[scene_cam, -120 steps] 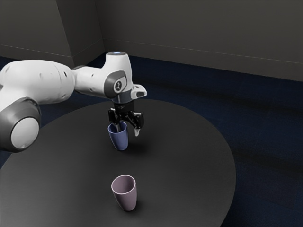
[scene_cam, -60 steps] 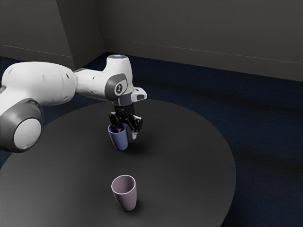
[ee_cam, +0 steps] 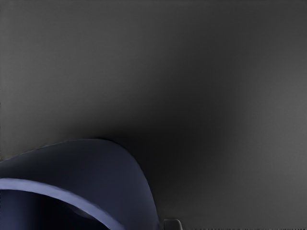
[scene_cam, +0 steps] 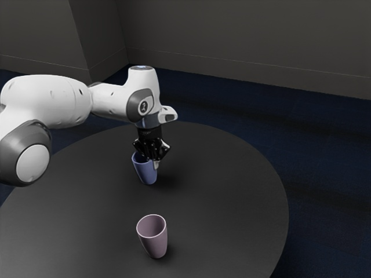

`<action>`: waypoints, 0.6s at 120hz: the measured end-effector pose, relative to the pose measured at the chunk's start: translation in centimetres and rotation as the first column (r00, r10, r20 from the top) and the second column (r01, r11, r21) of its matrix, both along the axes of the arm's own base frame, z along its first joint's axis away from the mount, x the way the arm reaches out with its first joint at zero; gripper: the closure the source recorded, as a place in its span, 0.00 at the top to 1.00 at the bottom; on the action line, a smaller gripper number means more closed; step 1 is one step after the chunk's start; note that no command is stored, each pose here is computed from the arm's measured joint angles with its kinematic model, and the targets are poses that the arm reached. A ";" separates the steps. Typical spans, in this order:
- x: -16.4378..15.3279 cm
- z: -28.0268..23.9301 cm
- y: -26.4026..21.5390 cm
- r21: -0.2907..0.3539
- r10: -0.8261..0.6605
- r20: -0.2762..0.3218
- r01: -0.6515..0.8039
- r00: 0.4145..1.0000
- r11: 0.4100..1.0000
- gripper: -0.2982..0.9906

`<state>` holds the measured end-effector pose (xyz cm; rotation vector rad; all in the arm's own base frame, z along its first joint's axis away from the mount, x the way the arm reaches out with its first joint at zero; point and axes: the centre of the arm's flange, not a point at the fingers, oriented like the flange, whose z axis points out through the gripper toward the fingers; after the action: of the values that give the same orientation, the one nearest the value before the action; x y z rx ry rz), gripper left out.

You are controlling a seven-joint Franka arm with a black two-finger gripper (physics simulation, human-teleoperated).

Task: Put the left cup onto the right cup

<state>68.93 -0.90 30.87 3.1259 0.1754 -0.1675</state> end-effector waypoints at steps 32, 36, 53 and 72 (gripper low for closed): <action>0.0 0.3 0.0 0.004 0.002 0.001 -0.002 1.000 1.000 0.17; 0.0 0.4 0.0 0.004 0.002 0.002 -0.002 1.000 1.000 0.16; -0.1 0.9 -0.1 0.004 0.002 0.004 -0.002 1.000 1.000 0.16; -0.2 1.7 -0.4 0.007 -0.003 0.004 0.003 1.000 1.000 0.16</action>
<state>68.77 -1.27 32.56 3.1333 0.1721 -0.1605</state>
